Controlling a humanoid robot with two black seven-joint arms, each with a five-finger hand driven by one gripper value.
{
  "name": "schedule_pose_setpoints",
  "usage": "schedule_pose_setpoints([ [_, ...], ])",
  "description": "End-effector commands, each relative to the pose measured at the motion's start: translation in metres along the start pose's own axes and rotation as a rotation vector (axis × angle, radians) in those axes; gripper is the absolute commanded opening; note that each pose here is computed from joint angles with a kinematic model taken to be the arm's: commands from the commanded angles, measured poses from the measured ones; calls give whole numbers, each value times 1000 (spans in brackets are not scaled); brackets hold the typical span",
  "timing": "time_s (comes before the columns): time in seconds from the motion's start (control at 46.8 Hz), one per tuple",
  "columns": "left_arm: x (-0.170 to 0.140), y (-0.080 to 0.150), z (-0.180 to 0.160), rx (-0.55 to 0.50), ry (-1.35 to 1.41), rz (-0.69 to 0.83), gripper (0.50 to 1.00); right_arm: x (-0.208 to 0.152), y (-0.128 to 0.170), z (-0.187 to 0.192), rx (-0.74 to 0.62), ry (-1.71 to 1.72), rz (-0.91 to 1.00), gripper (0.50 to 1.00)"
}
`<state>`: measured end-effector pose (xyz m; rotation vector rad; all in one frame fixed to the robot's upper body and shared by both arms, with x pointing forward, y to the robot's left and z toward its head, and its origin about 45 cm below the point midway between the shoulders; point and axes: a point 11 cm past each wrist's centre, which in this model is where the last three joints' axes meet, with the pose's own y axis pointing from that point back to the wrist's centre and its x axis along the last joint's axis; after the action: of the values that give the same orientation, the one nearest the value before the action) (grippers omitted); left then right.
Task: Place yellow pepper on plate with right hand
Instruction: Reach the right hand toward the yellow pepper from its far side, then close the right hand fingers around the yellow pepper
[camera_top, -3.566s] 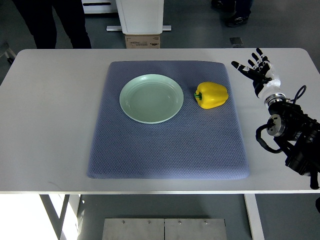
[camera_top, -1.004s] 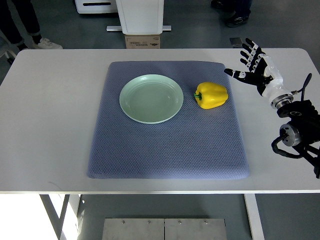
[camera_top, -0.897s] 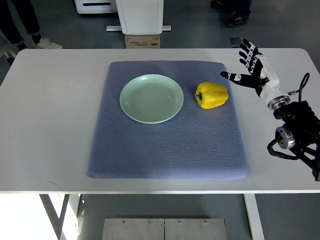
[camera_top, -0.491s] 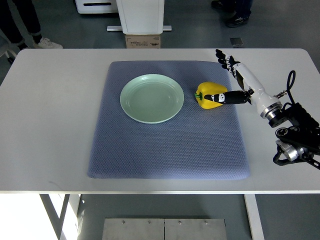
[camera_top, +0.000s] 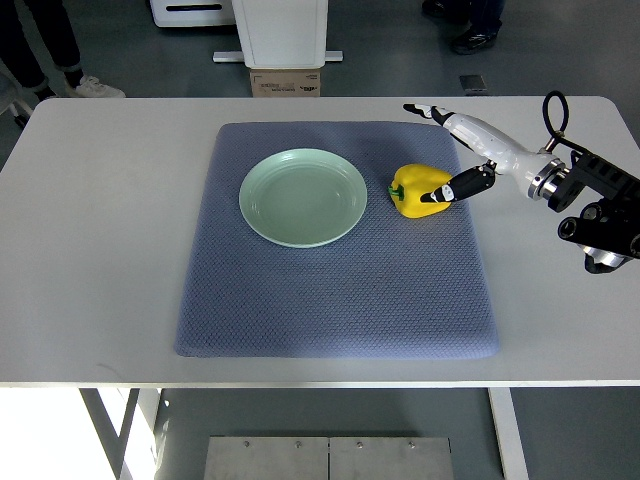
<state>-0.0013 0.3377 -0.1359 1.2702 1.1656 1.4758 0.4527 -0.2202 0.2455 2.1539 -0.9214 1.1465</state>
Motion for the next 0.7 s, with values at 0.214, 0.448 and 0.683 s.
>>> schedule_pose_setpoints([
  [0.214, 0, 0, 0, 0, -1, 0, 1000, -8, -21, 13, -29, 204, -84, 1000],
  [0.448, 1, 0, 0, 0, 1, 2, 1000, -19, -27, 10, -18, 240, -127, 1000],
  [0.683, 0, 0, 0, 0, 1, 0, 1000, -24, -26, 11, -20, 259, -150, 1000],
])
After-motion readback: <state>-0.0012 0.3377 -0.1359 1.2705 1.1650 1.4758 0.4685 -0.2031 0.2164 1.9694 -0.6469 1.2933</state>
